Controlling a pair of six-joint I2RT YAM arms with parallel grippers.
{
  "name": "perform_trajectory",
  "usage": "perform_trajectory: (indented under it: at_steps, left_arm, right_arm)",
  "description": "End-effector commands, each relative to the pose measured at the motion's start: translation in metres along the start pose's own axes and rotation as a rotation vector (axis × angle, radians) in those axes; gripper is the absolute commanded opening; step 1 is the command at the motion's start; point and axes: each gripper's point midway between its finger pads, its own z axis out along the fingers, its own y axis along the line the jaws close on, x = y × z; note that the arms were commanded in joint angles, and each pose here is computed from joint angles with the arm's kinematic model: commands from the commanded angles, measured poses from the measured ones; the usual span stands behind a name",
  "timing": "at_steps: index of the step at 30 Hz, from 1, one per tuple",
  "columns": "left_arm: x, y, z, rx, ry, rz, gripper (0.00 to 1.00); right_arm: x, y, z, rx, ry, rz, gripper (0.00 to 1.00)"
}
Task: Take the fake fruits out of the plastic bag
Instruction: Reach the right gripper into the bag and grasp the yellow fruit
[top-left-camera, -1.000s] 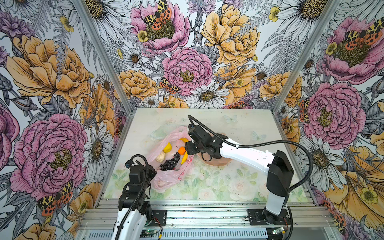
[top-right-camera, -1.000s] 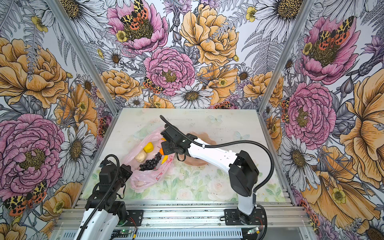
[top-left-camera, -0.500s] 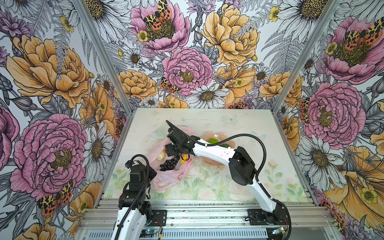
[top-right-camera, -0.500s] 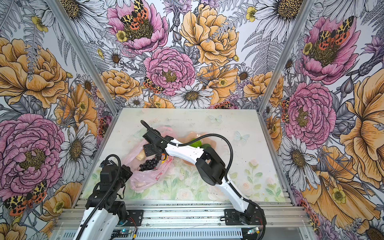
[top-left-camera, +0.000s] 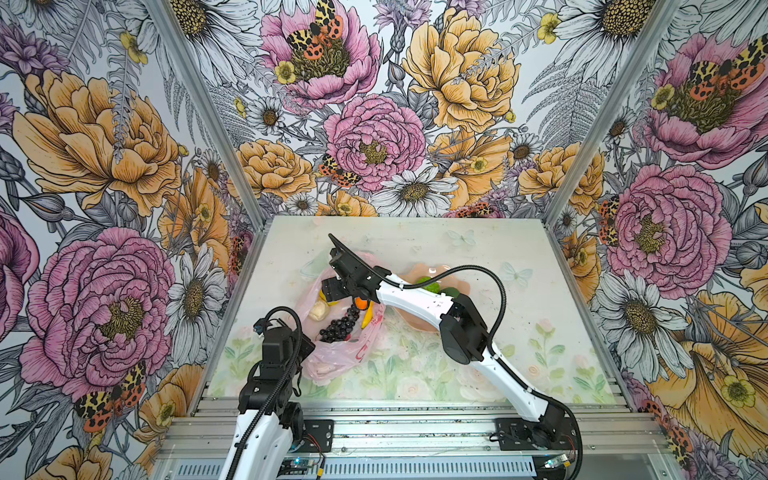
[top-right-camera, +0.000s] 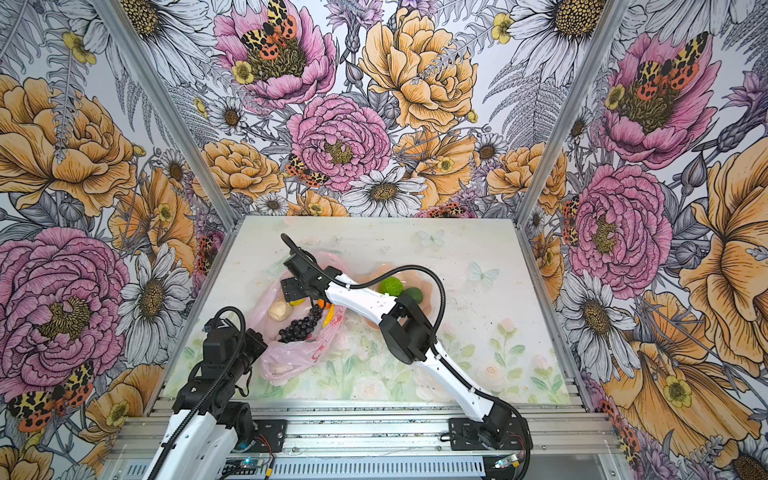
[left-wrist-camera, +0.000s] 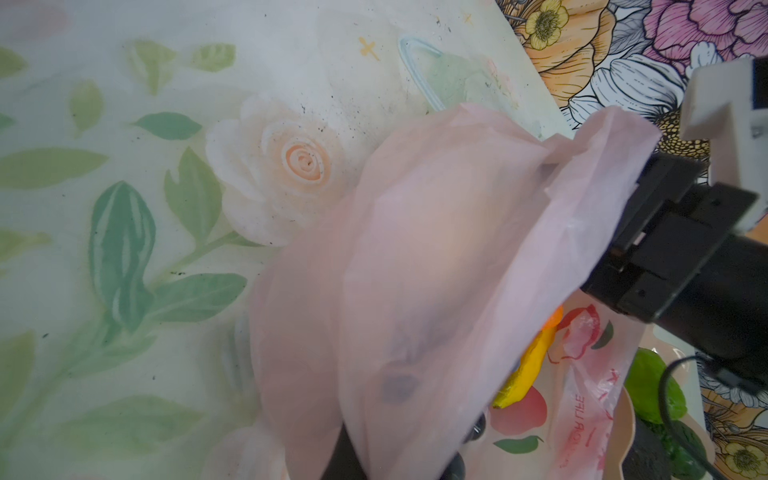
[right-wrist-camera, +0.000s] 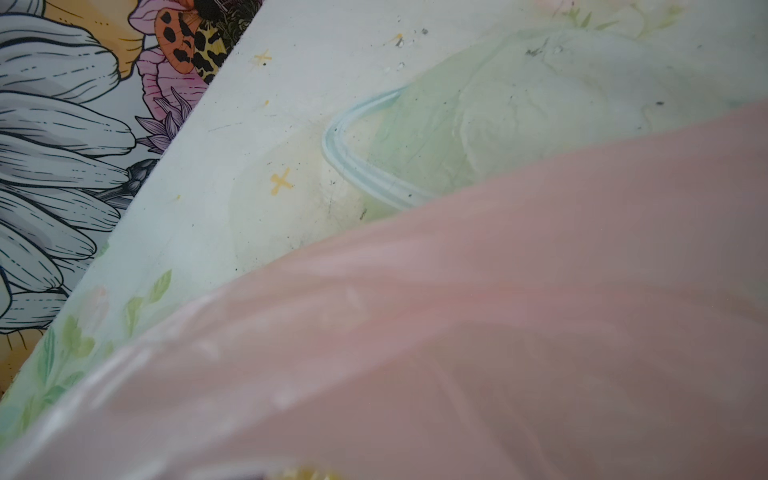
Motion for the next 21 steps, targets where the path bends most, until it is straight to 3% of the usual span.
perform_trajectory:
  at_steps: [1,11,15,19,21]
  left_arm:
    - [-0.014,-0.011,-0.005,0.024,-0.047,0.021,0.0]
    - [-0.014,-0.014,-0.006,0.025,-0.059,0.041,0.0]
    - [-0.014,-0.014,-0.006,0.022,-0.061,0.045,0.0]
    - [-0.014,-0.015,-0.006,0.023,-0.06,0.048,0.0]
    - [-0.014,-0.015,-0.006,0.023,-0.061,0.048,0.0]
  right_arm:
    - [-0.007,0.007,0.008,-0.053,-0.016,0.001,0.82]
    - [-0.001,0.005,0.03,-0.121,0.006,0.015,0.93]
    - [0.0,0.002,0.035,-0.122,0.012,0.042,0.85]
    - [-0.004,-0.018,0.023,-0.041,0.004,0.094,0.72]
    - [-0.007,-0.022,0.014,-0.017,-0.001,0.097,0.7]
